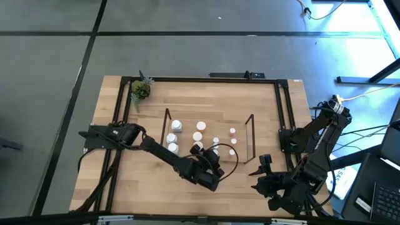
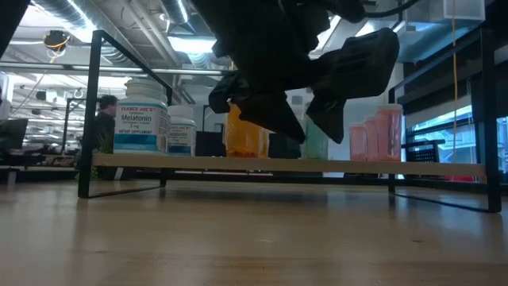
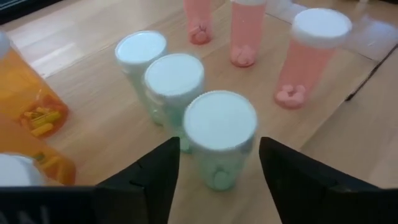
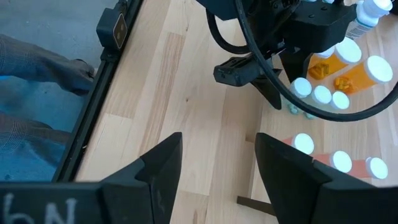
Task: Pick and place medicine bottles onto shelf by color
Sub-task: Put the light blue pill bottle on the shelf aligned with the other light blue pill bottle
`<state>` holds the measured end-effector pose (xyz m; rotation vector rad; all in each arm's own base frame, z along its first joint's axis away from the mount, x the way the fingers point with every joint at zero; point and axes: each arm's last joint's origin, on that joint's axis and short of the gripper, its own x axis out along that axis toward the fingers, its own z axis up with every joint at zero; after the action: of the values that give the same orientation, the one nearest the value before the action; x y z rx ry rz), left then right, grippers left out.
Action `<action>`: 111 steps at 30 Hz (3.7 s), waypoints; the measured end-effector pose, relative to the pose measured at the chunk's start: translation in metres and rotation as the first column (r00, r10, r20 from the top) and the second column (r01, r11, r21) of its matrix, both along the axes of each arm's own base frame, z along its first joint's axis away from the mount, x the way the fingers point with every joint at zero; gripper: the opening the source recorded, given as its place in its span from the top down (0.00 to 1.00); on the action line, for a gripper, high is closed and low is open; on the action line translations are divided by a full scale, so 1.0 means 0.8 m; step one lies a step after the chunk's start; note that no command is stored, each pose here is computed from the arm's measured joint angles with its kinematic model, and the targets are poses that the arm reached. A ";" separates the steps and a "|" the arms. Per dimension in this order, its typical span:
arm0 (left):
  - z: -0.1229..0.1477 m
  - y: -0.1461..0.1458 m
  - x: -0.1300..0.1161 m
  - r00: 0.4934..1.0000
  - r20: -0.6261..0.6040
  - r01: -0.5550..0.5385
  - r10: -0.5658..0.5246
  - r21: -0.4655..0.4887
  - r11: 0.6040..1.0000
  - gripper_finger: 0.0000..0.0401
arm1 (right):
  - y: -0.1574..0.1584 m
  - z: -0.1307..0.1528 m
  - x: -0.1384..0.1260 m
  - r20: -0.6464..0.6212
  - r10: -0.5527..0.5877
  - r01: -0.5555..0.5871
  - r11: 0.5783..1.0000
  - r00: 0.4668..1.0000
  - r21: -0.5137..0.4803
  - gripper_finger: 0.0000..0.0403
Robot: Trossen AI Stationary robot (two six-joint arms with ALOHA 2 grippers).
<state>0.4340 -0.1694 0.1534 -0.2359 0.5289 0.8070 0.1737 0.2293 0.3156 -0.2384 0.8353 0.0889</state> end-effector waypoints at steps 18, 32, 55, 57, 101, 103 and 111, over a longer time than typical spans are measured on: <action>0.064 -0.041 0.006 0.995 0.017 0.096 -0.100 0.146 0.985 0.45 | 0.001 0.001 0.001 0.006 -0.001 0.001 1.000 1.000 0.010 0.49; 0.100 -0.074 -0.007 0.985 -0.020 0.170 -0.170 0.229 0.959 0.45 | 0.001 0.001 0.001 0.007 0.000 0.000 1.000 1.000 0.011 0.49; 0.092 -0.158 -0.063 0.962 0.106 0.258 -0.252 -0.054 0.965 0.45 | 0.001 0.001 0.001 0.008 0.001 -0.001 1.000 1.000 0.010 0.49; 0.091 -0.165 -0.070 0.964 0.126 0.248 -0.235 -0.095 0.964 0.45 | 0.001 0.001 0.001 0.008 -0.001 0.001 1.000 1.000 0.012 0.49; 0.078 -0.204 -0.138 0.988 0.105 0.138 -0.111 -0.294 0.946 0.45 | 0.012 -0.084 0.077 -0.306 -0.430 0.505 0.831 0.849 0.232 0.49; 0.078 -0.205 -0.138 0.988 0.104 0.139 -0.113 -0.293 0.946 0.45 | 0.015 -0.094 0.081 -0.318 -0.436 0.512 0.833 0.842 0.210 0.49; 0.077 -0.208 -0.144 0.987 0.097 0.148 -0.125 -0.288 0.946 0.45 | 0.011 -0.118 0.104 -0.332 -0.478 0.553 0.812 0.813 0.186 0.49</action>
<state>0.3191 -0.3361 0.2152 -0.4985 0.5848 0.5793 0.2572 0.2380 0.2212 0.2820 1.1259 -0.2885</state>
